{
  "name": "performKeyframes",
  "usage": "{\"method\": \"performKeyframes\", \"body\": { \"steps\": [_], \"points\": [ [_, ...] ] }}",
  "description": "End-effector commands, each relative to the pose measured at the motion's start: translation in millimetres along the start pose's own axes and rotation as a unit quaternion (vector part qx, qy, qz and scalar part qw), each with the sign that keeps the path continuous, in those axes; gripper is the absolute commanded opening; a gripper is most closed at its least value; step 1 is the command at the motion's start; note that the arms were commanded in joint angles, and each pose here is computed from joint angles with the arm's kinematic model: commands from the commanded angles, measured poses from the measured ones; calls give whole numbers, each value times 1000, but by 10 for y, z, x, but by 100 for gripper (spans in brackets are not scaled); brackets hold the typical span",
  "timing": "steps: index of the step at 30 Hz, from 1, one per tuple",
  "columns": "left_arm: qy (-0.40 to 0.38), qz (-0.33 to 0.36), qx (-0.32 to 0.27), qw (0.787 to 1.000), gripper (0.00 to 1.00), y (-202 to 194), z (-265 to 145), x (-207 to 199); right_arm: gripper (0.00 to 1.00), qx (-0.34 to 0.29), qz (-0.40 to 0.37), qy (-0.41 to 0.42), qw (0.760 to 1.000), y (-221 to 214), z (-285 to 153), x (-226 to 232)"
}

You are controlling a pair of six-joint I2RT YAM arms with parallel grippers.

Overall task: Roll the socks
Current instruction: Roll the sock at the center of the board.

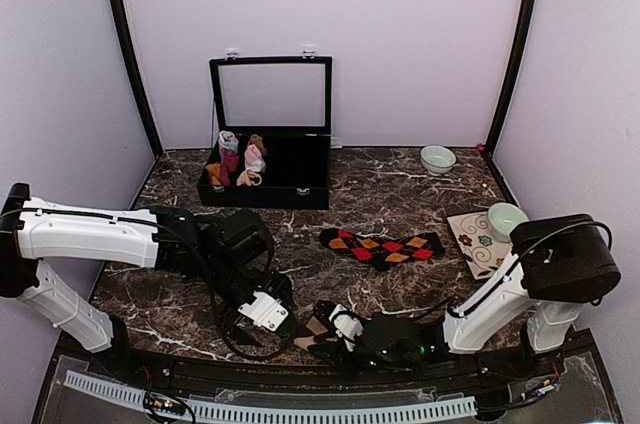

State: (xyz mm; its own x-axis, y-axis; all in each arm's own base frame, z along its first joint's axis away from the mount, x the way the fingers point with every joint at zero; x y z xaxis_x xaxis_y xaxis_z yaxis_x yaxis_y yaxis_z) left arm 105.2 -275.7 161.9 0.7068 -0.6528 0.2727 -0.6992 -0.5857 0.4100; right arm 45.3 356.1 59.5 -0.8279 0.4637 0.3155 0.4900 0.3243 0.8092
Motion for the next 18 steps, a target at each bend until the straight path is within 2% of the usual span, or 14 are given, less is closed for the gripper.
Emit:
{"method": "performKeyframes", "body": {
  "steps": [1,4,7,18],
  "points": [
    [-14,51,8,999,91,128,166,-104,23,221,-6,-80,972,-943,-223,-502],
    [-29,79,48,995,83,110,370,-147,23,219,7,-76,973,-943,-240,-536],
    [-25,84,73,994,77,105,498,-17,23,219,20,-75,973,-966,-249,-569],
    [18,64,88,994,71,89,732,197,23,218,30,-66,973,-976,-230,-569]
  ]
}}
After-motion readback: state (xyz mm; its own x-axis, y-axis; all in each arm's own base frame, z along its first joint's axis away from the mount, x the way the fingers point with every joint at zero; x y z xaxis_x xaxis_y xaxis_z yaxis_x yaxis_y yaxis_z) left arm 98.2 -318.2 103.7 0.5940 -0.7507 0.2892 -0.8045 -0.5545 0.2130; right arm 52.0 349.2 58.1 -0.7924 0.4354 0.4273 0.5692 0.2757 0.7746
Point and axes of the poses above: each gripper's point midway between its finger pads, its own z axis out along the fingers, its own x axis along the line the jaws close on, y = z × x, the point moved 7 cm from there along -z, back along the fingers, and after that the axes turned 7 degrees about z, right-handed, at the moved point
